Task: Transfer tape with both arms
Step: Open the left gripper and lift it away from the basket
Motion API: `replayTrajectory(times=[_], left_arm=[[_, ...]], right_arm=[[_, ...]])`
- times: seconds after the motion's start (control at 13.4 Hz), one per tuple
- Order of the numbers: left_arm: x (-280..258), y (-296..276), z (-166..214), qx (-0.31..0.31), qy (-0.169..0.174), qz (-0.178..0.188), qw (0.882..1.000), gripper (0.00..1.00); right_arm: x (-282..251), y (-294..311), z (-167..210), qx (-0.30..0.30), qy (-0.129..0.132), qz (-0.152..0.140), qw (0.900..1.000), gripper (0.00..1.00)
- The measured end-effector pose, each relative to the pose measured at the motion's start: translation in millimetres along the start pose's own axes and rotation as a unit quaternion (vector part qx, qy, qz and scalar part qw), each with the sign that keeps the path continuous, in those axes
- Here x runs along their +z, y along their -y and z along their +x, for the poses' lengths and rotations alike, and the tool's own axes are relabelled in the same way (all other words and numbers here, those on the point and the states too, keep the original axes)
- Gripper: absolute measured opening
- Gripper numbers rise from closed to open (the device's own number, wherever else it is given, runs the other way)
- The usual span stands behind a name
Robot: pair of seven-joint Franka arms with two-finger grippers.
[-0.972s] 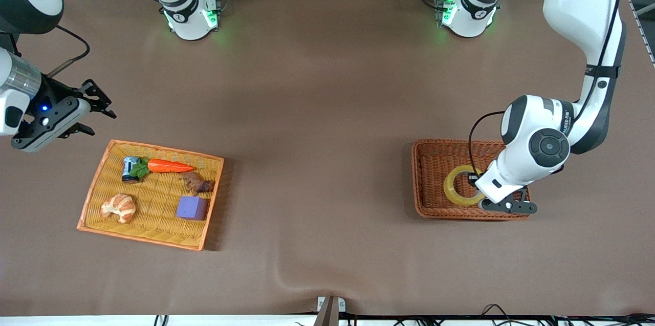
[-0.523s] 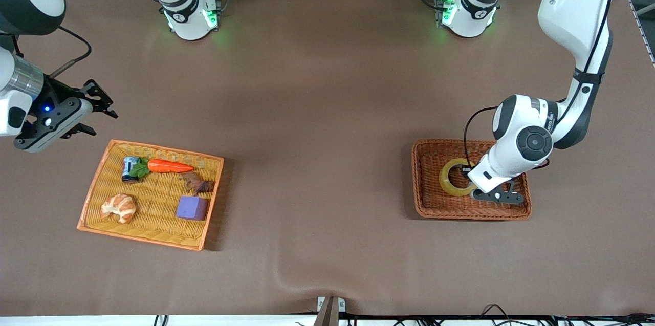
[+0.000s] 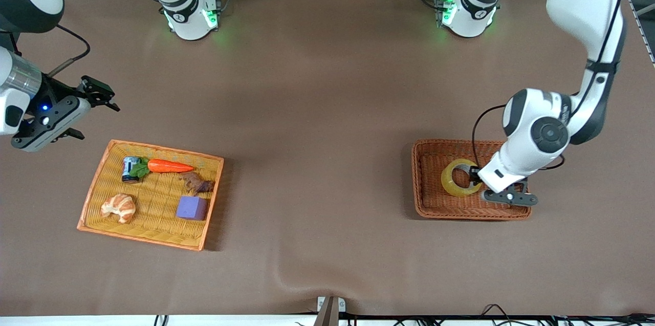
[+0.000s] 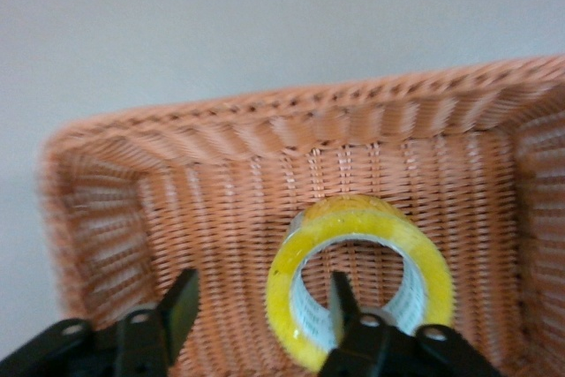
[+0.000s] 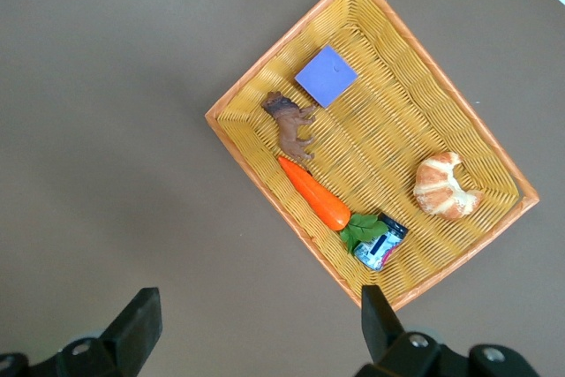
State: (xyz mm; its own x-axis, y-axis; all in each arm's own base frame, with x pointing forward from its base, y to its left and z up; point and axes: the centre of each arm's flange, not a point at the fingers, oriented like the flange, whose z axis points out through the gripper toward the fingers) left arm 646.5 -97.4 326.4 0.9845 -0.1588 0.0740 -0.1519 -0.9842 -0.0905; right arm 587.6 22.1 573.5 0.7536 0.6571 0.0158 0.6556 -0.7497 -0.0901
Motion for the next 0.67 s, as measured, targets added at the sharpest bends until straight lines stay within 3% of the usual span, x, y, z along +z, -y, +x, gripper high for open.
replayTrajectory(times=[0.15, 0.22, 0.45, 0.67], left_arm=[[-79.6, -8.3, 5.3, 0.004, -0.002, 0.009, 1.000, 0.96], [-119.7, -12.4, 5.4, 0.003, 0.001, 0.009, 1.000, 1.00], [-218.3, -15.1, 1.0, -0.011, 0.020, -0.011, 1.000, 1.00], [-264.6, -23.1, -4.0, -0.009, 0.028, -0.035, 0.999, 1.00]], right_arm=[[-7.2, 0.3, -4.2, -0.001, 0.000, -0.010, 1.000, 1.00], [-11.3, 1.7, -5.8, -0.003, -0.001, -0.014, 1.000, 1.00], [-15.5, 13.3, -5.5, -0.005, -0.008, -0.017, 1.000, 1.00], [-2.5, 29.3, -9.0, -0.002, -0.019, -0.027, 0.999, 1.00]])
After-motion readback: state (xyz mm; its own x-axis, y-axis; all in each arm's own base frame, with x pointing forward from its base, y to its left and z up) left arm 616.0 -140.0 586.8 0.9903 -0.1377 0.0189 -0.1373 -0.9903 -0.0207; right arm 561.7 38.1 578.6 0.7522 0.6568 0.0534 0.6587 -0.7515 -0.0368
